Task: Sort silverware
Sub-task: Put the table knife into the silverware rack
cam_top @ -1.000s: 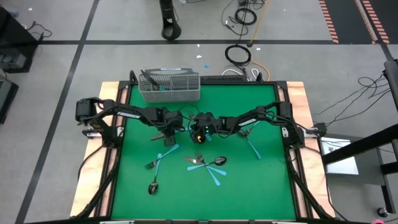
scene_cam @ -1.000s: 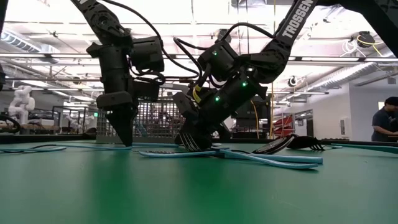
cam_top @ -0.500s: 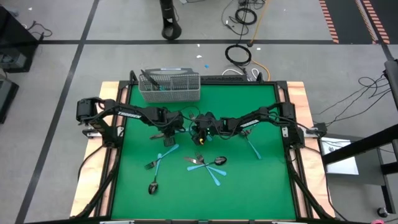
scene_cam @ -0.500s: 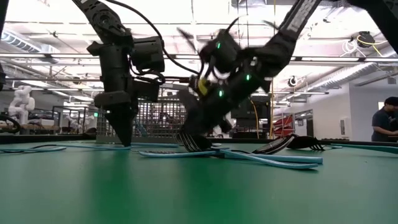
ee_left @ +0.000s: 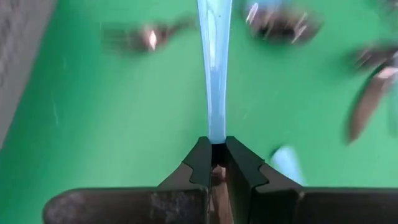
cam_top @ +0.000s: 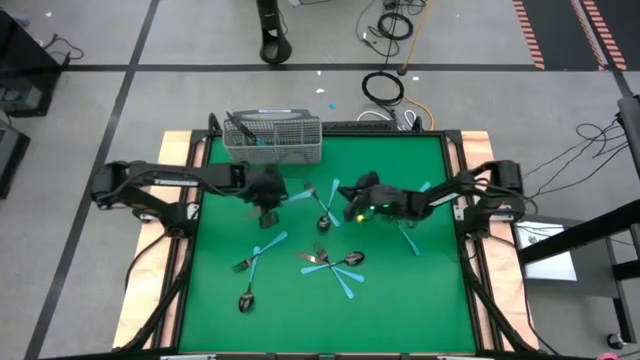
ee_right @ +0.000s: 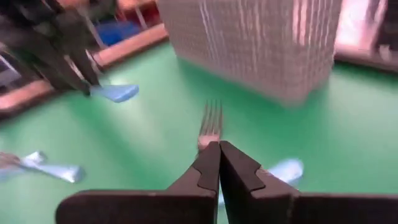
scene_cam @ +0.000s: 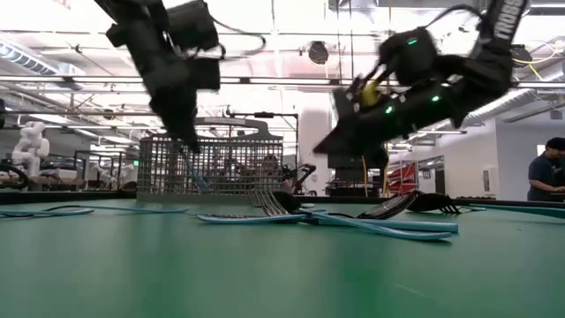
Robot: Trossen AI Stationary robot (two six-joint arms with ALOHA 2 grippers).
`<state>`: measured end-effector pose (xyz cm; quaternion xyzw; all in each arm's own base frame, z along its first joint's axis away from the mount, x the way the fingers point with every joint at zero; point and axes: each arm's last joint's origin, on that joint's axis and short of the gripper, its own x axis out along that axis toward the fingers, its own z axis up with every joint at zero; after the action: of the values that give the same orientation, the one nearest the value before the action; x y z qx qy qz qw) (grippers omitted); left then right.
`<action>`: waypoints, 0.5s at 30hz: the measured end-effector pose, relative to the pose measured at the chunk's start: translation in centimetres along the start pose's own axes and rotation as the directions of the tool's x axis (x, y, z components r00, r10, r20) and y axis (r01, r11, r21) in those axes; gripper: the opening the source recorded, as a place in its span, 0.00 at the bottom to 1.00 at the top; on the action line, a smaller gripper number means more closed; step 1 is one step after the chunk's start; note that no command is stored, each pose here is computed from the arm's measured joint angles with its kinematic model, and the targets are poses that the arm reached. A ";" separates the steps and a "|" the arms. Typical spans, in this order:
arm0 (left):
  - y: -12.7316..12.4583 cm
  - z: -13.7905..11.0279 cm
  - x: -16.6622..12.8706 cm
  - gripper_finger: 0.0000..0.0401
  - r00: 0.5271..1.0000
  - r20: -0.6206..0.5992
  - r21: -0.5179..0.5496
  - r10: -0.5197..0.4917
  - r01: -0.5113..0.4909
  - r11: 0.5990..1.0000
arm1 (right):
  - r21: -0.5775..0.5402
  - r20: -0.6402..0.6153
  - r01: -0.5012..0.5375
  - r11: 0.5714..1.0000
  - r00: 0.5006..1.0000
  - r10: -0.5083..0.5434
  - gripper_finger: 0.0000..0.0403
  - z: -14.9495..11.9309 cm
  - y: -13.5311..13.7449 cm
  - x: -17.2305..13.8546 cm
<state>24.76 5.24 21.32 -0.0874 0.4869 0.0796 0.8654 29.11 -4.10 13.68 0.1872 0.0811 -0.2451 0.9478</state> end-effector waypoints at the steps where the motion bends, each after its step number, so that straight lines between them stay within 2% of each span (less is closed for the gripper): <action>1: -0.1 0.4 -0.6 0.05 0.998 0.057 -0.005 -0.027 0.027 1.000 | -0.014 0.041 -0.048 0.999 0.998 0.049 0.00 0.4 0.0 -0.6; 4: -0.4 1.7 -2.4 0.05 0.965 0.239 0.009 -0.107 0.108 0.994 | -0.083 0.093 -0.189 0.978 0.976 0.196 0.00 0.9 0.2 -2.0; 7: -1.0 3.0 -3.8 0.05 0.900 0.397 0.031 -0.178 0.181 0.983 | -0.128 0.114 -0.299 0.946 0.943 0.314 0.00 1.8 0.8 -2.9; 11: -1.4 4.3 -5.1 0.05 0.808 0.543 0.051 -0.227 0.238 0.970 | -0.146 0.100 -0.336 0.930 0.931 0.352 0.00 2.2 1.3 -3.4; 15: -1.3 4.8 -5.7 0.05 0.771 0.601 0.011 -0.208 0.252 0.968 | -0.149 0.089 -0.347 0.926 0.928 0.362 0.00 2.1 1.6 -3.6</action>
<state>26.07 4.80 28.72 -0.1470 0.1718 0.0137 0.9740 26.90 -2.08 16.94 0.1222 0.0072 -0.0740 0.9897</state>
